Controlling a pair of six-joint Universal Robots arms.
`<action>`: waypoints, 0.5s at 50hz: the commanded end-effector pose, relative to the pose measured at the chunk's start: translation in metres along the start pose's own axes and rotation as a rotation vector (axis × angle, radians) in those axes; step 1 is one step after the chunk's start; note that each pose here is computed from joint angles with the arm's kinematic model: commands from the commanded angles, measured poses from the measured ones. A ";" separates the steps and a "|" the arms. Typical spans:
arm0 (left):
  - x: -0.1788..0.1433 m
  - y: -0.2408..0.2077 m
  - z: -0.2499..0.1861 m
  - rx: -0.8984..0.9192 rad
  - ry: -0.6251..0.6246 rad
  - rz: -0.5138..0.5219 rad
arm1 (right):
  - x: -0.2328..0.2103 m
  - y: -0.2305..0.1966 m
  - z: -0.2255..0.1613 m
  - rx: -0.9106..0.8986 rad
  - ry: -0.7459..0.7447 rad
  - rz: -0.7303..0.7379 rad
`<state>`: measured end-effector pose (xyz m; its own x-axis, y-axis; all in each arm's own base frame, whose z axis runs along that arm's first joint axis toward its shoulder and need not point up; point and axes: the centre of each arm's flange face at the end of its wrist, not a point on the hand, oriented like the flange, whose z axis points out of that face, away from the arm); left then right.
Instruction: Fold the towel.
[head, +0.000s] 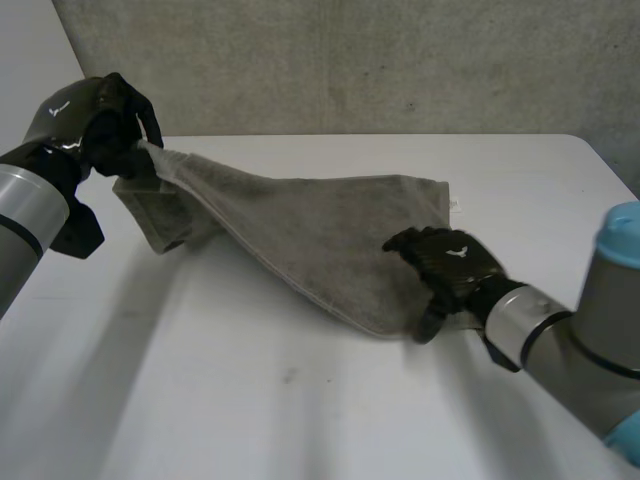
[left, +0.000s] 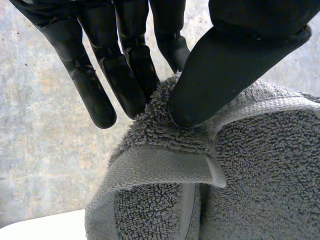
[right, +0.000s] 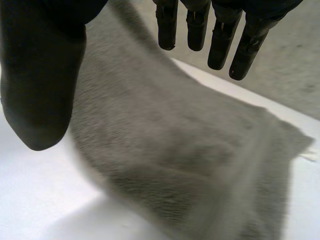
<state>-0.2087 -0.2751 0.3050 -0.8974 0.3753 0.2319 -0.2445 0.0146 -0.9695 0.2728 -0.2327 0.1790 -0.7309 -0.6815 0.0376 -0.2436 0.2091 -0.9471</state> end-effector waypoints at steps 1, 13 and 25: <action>0.001 -0.009 0.004 0.029 0.004 -0.051 | -0.030 0.012 0.016 -0.030 -0.091 0.026; 0.000 -0.009 0.005 0.026 -0.002 -0.067 | -0.045 0.028 0.046 0.029 -0.082 0.120; -0.009 -0.011 0.010 0.037 -0.028 -0.115 | -0.041 0.040 0.072 0.067 0.048 0.115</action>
<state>-0.2049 -0.2838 0.3144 -0.8724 0.3605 0.3301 -0.3463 0.0208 -0.9379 0.3401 -0.2352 0.1204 -0.7328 -0.6735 -0.0968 -0.1190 0.2669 -0.9563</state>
